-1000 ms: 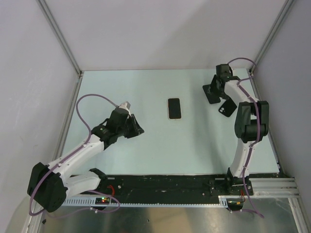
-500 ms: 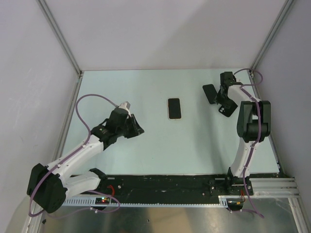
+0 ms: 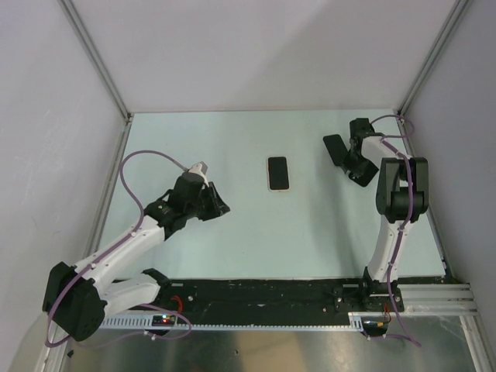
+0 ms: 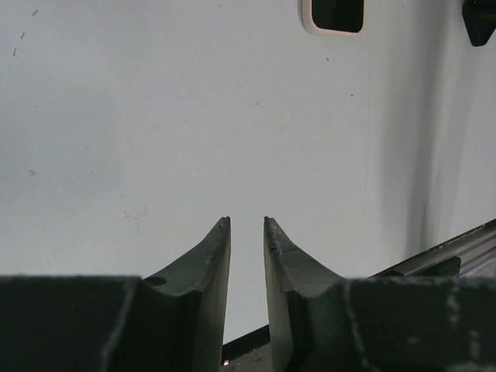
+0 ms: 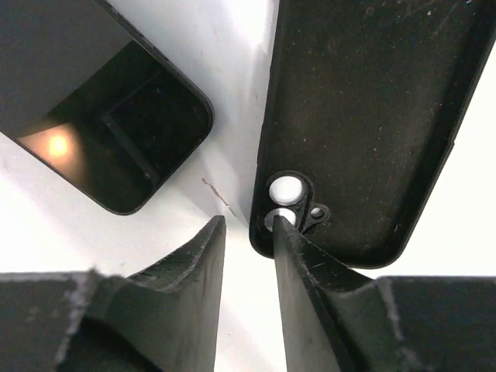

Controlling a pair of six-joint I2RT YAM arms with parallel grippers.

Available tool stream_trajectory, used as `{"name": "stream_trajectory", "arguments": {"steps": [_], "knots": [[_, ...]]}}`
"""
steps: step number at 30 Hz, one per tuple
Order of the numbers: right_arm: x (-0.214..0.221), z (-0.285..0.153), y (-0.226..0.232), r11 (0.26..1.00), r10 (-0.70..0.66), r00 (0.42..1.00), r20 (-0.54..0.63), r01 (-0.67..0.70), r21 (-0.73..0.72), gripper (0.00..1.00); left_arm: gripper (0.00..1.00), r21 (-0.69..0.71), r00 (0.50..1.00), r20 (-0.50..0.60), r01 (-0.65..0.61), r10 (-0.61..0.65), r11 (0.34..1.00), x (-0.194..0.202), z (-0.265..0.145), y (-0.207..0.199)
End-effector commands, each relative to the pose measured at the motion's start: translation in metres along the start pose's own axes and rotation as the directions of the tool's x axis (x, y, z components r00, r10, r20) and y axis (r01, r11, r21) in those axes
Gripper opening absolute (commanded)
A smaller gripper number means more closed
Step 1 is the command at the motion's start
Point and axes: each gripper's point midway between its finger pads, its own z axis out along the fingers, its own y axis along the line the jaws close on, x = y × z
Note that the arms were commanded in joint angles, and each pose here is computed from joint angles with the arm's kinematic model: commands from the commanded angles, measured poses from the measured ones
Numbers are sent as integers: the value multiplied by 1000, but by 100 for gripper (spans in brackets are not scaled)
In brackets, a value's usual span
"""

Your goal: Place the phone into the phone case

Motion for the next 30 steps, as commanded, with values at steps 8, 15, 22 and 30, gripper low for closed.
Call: {"name": "stream_trajectory", "arguments": {"steps": [8,15,22,30], "knots": [[-6,-15,-12,1000,29,999,-12,-29,-5,5,41,31,999,48,10,-12,999,-9,-10,-6],[21,-89,12,990,-94,993,73,101,-93,0,79,17,996,77,32,-33,999,-17,-13,1],[116,-159,68,904,-341,931,130,363,-227,0,92,-31,992,109,73,-69,997,-24,-16,16],[252,-210,133,688,-590,784,193,613,-388,0,93,-72,987,125,107,-98,992,-24,-15,26]]}}
